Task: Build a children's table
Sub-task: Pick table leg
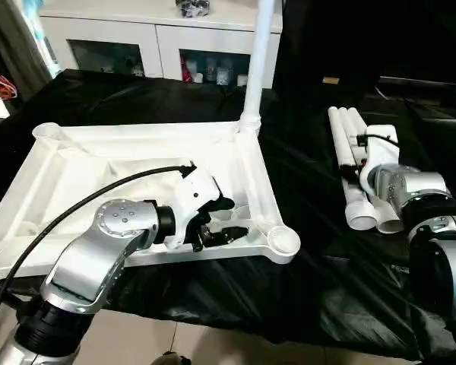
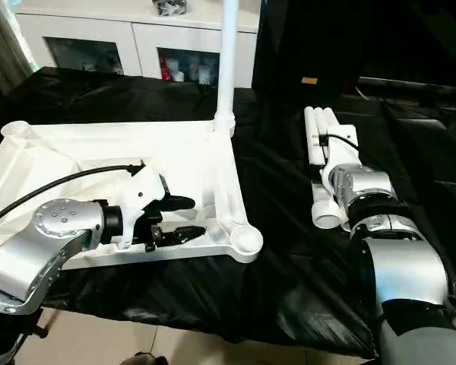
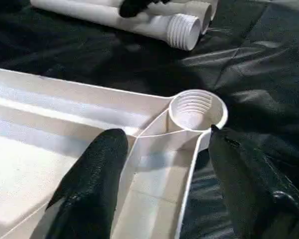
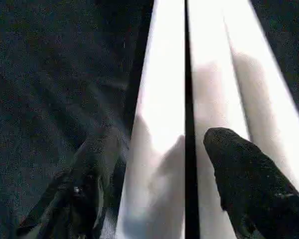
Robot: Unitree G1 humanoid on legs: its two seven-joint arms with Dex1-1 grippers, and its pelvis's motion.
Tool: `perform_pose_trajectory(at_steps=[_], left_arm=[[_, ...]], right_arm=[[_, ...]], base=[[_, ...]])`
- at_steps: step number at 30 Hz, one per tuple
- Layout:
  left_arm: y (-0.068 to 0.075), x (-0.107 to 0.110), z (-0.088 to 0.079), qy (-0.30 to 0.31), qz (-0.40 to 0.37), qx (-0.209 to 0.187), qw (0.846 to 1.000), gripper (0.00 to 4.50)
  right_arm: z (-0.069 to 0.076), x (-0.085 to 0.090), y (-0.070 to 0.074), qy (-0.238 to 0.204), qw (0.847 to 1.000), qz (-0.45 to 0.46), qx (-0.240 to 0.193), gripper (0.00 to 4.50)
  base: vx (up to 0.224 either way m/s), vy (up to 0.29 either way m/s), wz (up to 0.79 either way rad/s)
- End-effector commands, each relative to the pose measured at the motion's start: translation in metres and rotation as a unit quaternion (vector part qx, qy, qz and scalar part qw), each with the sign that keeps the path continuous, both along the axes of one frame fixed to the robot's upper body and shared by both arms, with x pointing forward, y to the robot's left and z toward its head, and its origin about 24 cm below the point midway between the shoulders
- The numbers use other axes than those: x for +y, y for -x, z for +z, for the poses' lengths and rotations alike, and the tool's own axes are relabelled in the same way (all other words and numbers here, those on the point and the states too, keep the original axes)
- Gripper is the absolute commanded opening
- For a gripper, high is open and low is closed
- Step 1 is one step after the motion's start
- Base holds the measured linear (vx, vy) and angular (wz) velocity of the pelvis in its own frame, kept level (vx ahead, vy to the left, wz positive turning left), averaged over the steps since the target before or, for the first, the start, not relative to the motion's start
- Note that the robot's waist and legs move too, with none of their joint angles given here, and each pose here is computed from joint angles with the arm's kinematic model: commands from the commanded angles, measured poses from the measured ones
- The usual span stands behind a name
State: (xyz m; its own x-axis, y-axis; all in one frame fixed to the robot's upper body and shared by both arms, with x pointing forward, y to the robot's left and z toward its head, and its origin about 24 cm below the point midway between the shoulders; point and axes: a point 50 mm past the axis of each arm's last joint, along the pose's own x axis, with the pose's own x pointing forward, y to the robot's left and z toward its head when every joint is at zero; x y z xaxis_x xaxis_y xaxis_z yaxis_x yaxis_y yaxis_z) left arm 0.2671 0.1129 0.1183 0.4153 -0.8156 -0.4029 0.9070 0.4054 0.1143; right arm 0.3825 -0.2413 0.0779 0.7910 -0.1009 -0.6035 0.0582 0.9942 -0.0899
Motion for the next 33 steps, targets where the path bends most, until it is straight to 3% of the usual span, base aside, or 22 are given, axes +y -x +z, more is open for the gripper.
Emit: perform_pose_trajectory(at_steps=[1,11,13,17,25,33], left_arm=[[0.0,0.001,0.005,0.002,0.004,-0.008,1.0,2.99],[0.0,0.003,0.004,-0.002,0.014,-0.008,1.0,2.99],[0.0,0.004,0.005,-0.001,0.015,-0.008,1.0,2.99],[0.0,0.003,0.005,-0.001,0.014,-0.008,1.0,2.99],[-0.001,0.002,0.005,0.001,0.014,-0.01,1.0,3.02],[-0.001,0.001,0.004,0.001,0.013,-0.009,1.0,3.02]], right_arm=[[0.005,-0.003,-0.001,-0.003,1.0,-0.004,0.003,3.02],[-0.003,-0.003,0.005,-0.031,0.999,0.002,0.04,3.02],[-0.005,0.0,0.006,-0.053,0.997,0.009,0.048,3.02],[-0.006,0.001,0.007,-0.048,0.997,0.018,0.057,3.02],[-0.009,0.002,0.009,-0.051,0.996,0.017,0.071,2.2],[-0.011,0.001,0.01,-0.056,0.995,0.014,0.078,1.9]], base=[[0.0,0.0,0.0],[0.0,0.0,0.0],[0.0,0.0,0.0],[0.0,0.0,0.0],[0.0,0.0,0.0],[0.0,0.0,0.0]])
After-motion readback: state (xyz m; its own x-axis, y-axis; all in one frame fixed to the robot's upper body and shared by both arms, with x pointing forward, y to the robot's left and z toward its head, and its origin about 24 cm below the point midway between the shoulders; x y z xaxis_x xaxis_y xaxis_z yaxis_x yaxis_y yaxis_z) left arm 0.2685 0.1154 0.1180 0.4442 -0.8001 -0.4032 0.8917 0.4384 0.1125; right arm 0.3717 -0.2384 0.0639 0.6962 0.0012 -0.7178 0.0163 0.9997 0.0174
